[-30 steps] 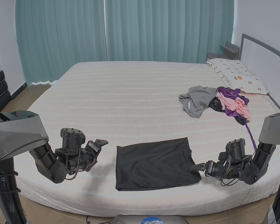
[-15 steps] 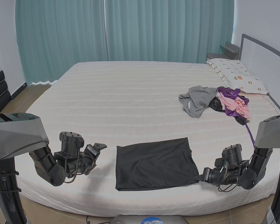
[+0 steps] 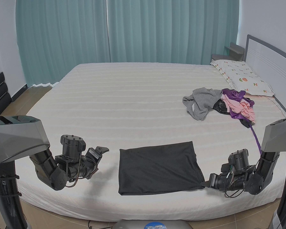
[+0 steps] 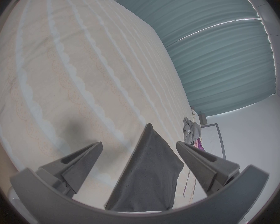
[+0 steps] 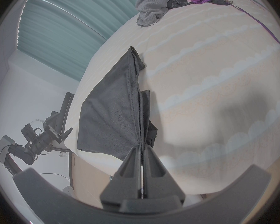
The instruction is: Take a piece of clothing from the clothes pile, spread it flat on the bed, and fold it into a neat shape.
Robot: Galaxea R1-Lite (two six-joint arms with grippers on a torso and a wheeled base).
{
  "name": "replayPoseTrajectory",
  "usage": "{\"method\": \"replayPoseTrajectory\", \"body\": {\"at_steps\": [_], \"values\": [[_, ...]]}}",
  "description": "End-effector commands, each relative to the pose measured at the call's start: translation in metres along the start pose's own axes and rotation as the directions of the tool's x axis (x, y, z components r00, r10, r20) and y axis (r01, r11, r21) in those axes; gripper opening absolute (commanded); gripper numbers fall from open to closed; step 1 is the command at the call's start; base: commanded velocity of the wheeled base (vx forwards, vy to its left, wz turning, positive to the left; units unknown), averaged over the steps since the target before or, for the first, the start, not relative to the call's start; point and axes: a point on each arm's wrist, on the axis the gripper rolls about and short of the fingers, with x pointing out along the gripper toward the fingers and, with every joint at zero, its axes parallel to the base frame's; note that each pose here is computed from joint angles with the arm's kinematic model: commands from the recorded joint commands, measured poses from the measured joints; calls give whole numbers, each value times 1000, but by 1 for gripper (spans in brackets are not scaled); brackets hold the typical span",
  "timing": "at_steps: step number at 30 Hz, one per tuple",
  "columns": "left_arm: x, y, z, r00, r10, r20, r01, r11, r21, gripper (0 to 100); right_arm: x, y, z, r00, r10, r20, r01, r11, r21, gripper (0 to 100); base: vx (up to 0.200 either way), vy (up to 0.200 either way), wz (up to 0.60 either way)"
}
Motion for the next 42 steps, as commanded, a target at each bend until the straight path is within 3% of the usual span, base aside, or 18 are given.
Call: {"method": "replayPoseTrajectory", "body": {"at_steps": [1,5,6,20,27,42], "values": [[1,1,0,1000,3,-1,-3,1000,0,100,0,-1,1,1000,-2,3,2,1000,3,0,0,0,0],[1,1,0,1000,2,-2,-2,1000,1,100,-1,-4,3,1000,-9,9,9,1000,12,0,0,0,0],[1,1,0,1000,2,-2,-2,1000,0,100,-1,-4,3,1000,-9,9,9,1000,12,100,0,0,0],[-4,6,-4,1000,22,-18,-22,1000,18,100,-1,-6,11,999,8,48,-9,999,36,100,0,0,0],[-4,6,-6,1000,23,-22,-22,1000,20,100,-5,-6,30,991,22,135,-40,990,134,100,0,0,0],[-2,4,-3,1000,12,-15,-12,1000,14,100,-13,-21,65,965,12,263,-69,976,206,100,-40,0,0]]}}
